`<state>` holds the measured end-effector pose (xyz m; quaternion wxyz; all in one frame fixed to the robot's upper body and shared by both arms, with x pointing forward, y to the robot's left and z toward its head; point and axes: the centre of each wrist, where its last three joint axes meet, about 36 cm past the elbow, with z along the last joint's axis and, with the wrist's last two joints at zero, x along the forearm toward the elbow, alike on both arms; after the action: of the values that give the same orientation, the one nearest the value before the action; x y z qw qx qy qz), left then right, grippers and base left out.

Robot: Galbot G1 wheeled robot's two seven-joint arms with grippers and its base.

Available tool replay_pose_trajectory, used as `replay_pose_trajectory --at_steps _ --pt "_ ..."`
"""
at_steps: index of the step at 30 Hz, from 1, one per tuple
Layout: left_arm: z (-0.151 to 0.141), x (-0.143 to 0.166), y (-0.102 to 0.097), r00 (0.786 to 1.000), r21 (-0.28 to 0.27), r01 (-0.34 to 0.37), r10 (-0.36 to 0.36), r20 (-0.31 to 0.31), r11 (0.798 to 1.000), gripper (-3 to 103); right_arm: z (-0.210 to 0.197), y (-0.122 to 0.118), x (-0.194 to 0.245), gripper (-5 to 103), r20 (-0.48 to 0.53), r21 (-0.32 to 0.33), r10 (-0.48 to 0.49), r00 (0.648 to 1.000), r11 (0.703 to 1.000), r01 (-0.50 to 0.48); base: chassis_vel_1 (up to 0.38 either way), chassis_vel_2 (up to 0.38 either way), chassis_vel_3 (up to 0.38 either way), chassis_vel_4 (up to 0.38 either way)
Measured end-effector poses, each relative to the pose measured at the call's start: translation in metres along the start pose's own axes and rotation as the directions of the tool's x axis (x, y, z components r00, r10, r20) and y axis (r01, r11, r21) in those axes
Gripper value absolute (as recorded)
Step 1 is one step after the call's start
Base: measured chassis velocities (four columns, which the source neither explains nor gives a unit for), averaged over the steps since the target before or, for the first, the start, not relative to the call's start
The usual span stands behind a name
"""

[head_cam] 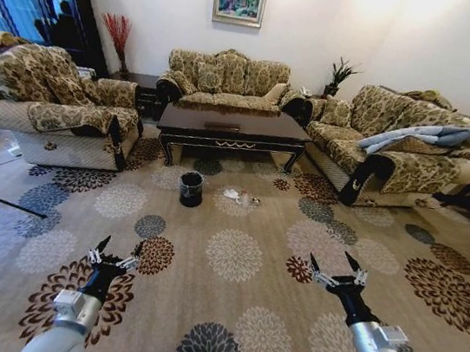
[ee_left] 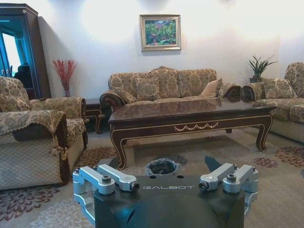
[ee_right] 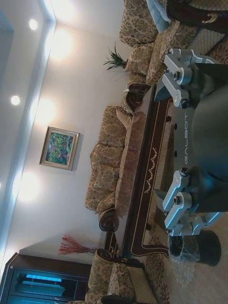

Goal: Move to the front of the table and pick up the trash from the floor, then place it into the trash bin.

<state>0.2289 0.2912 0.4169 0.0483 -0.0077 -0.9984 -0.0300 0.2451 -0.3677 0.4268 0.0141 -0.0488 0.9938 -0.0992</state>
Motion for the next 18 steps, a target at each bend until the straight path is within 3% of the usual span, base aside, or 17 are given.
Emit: replay_pose_trajectory --at_steps 18 --pt "0.0038 0.0019 -0.0006 1.0 0.002 -0.001 0.001 -0.009 1.0 100 0.0044 0.0016 0.0005 100 -0.009 -0.004 0.005 1.0 1.0 -0.005 0.0 0.0 0.0 0.0"
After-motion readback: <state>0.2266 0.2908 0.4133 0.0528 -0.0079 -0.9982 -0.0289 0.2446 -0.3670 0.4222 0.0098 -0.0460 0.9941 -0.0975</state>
